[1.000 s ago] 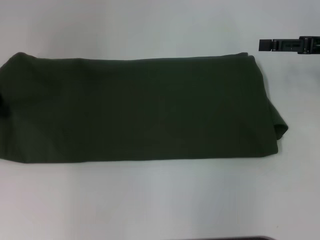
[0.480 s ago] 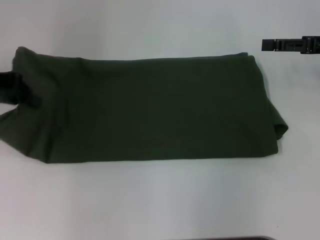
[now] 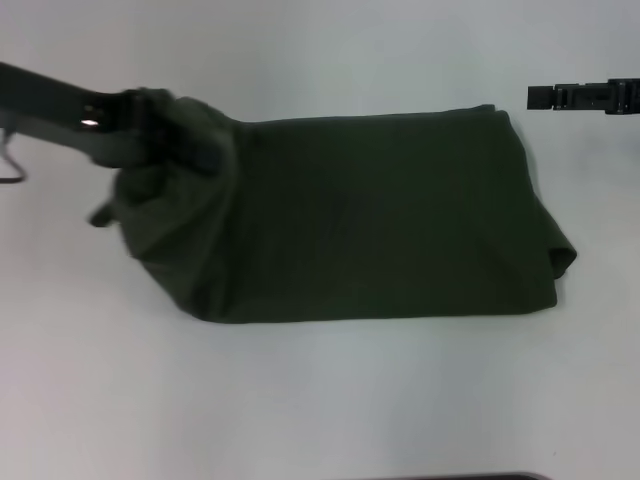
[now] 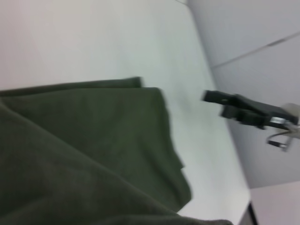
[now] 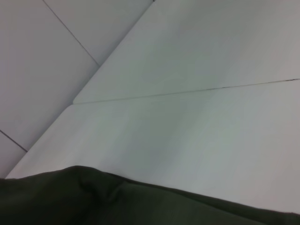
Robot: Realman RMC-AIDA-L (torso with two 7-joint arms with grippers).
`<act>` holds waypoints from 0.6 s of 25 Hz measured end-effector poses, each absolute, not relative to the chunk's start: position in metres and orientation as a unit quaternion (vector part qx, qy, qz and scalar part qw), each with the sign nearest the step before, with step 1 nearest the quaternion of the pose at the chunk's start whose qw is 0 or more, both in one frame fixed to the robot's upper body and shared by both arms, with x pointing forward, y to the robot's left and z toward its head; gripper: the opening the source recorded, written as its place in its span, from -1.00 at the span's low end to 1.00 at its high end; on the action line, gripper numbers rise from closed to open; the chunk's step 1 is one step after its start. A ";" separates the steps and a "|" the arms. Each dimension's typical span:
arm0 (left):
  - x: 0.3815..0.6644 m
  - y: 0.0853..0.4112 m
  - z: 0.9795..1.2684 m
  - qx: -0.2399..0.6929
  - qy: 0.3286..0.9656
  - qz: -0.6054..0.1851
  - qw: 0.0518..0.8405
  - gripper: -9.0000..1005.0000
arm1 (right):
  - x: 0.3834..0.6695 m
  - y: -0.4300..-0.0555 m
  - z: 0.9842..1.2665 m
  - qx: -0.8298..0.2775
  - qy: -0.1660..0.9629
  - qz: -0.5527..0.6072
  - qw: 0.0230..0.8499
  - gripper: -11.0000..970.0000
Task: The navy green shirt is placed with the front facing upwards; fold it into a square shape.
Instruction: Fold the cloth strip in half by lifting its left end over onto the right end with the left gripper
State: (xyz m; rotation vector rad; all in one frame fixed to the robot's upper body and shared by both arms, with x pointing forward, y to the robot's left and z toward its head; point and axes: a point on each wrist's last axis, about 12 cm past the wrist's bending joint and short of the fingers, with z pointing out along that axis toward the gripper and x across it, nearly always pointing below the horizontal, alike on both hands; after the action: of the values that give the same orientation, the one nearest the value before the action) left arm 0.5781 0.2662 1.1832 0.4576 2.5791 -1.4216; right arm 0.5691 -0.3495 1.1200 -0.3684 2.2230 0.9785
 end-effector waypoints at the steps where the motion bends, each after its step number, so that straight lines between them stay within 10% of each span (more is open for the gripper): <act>1: 0.578 0.258 1.181 0.157 0.856 -0.485 0.082 -0.94 | 0.569 -0.350 1.120 -0.143 0.854 0.374 0.333 0.66; 15: 0.583 0.201 1.173 0.198 0.823 -0.528 0.071 -0.88 | 0.570 -0.353 1.120 -0.121 0.866 0.368 0.317 0.66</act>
State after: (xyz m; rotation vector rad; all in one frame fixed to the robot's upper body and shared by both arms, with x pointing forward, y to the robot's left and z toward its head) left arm 0.5833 0.2013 1.1730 0.5959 2.4758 -1.5867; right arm 0.5705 -0.3531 1.1196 -0.3191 2.2787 0.9693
